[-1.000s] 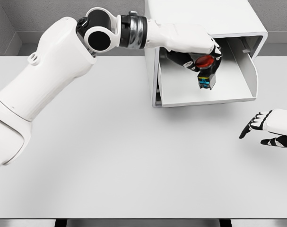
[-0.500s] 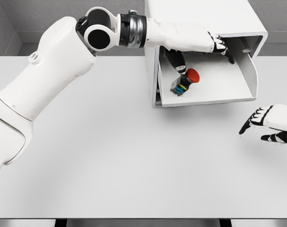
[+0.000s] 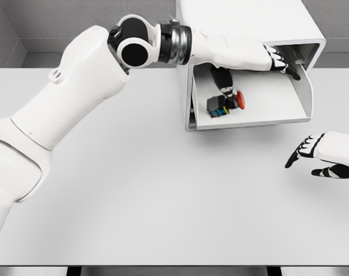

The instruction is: Slide open multi-storey tabletop storage cabinets and put open load switch and slide close multi-storey tabletop storage cabinets

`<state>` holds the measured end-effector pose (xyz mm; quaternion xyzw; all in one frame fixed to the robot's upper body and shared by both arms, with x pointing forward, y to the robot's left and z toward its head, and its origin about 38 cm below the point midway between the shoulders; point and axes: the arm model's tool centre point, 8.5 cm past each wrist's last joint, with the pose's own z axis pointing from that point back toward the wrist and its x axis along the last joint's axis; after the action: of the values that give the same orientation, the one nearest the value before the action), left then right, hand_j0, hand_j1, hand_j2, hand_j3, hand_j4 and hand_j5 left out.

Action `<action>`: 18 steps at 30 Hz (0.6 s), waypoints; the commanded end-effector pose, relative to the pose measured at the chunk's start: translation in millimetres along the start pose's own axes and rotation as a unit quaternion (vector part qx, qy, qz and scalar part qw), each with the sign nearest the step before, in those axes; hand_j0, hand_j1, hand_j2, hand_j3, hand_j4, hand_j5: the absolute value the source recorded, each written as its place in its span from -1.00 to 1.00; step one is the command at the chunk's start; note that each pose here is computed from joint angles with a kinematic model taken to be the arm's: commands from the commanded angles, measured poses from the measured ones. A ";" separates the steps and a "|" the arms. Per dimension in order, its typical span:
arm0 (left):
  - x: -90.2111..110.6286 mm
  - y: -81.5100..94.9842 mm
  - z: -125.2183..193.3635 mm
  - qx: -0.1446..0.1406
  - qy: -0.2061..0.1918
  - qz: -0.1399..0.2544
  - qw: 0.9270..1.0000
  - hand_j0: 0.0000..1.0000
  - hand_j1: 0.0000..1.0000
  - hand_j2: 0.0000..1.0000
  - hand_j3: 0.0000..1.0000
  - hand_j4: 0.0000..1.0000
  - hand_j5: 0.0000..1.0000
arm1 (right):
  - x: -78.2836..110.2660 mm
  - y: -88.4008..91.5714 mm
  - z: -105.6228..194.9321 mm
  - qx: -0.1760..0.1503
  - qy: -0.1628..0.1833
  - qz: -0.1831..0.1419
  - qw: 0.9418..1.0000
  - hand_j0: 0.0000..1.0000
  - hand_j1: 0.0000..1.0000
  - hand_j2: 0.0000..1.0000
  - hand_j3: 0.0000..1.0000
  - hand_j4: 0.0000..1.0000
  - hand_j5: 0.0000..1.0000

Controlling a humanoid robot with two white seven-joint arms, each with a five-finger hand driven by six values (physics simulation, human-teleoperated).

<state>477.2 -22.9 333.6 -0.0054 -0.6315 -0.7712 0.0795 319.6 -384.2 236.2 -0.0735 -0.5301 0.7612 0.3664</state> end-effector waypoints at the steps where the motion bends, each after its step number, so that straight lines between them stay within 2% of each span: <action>1: 5.4 0.9 -8.9 -0.001 -0.008 -0.001 1.000 1.00 1.00 1.00 1.00 1.00 1.00 | 0.1 0.0 -0.1 -0.001 -0.001 -0.003 1.000 0.35 0.35 0.35 0.35 0.35 0.35; 4: 6.9 1.4 -11.9 0.000 -0.011 0.000 1.000 1.00 1.00 1.00 1.00 1.00 1.00 | 0.2 0.4 -0.6 0.000 -0.001 -0.004 1.000 0.35 0.35 0.35 0.35 0.35 0.35; 12: 17.8 15.1 -9.2 0.013 -0.028 -0.014 0.999 1.00 1.00 1.00 1.00 1.00 1.00 | 2.2 -19.0 -6.9 -0.027 -0.010 0.015 0.999 0.35 0.35 0.35 0.35 0.35 0.35; 15: 43.0 33.4 25.0 0.046 -0.072 -0.027 0.996 1.00 1.00 1.00 1.00 1.00 1.00 | 6.4 -24.3 -20.6 -0.026 -0.029 0.022 0.999 0.36 0.36 0.36 0.36 0.36 0.36; 16: 49.3 35.5 57.8 0.050 -0.074 -0.036 0.995 1.00 1.00 1.00 1.00 1.00 1.00 | 6.9 -25.3 -21.9 -0.028 -0.030 0.023 0.999 0.36 0.36 0.36 0.36 0.36 0.36; 17: 51.9 31.7 74.6 0.048 -0.071 -0.039 0.996 1.00 1.00 1.00 1.00 1.00 1.00 | 7.0 -25.7 -22.1 -0.029 -0.031 0.023 0.999 0.36 0.36 0.36 0.36 0.36 0.36; 18: 44.4 22.3 95.3 0.050 -0.059 -0.019 0.997 1.00 1.00 1.00 1.00 1.00 1.00 | 7.3 -27.5 -22.4 -0.031 -0.032 0.024 0.999 0.37 0.37 0.37 0.37 0.37 0.37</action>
<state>437.6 26.5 364.5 -0.0371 -0.6673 -0.7432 0.0311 339.8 -360.9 258.2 -0.0840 -0.5621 0.7562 0.3242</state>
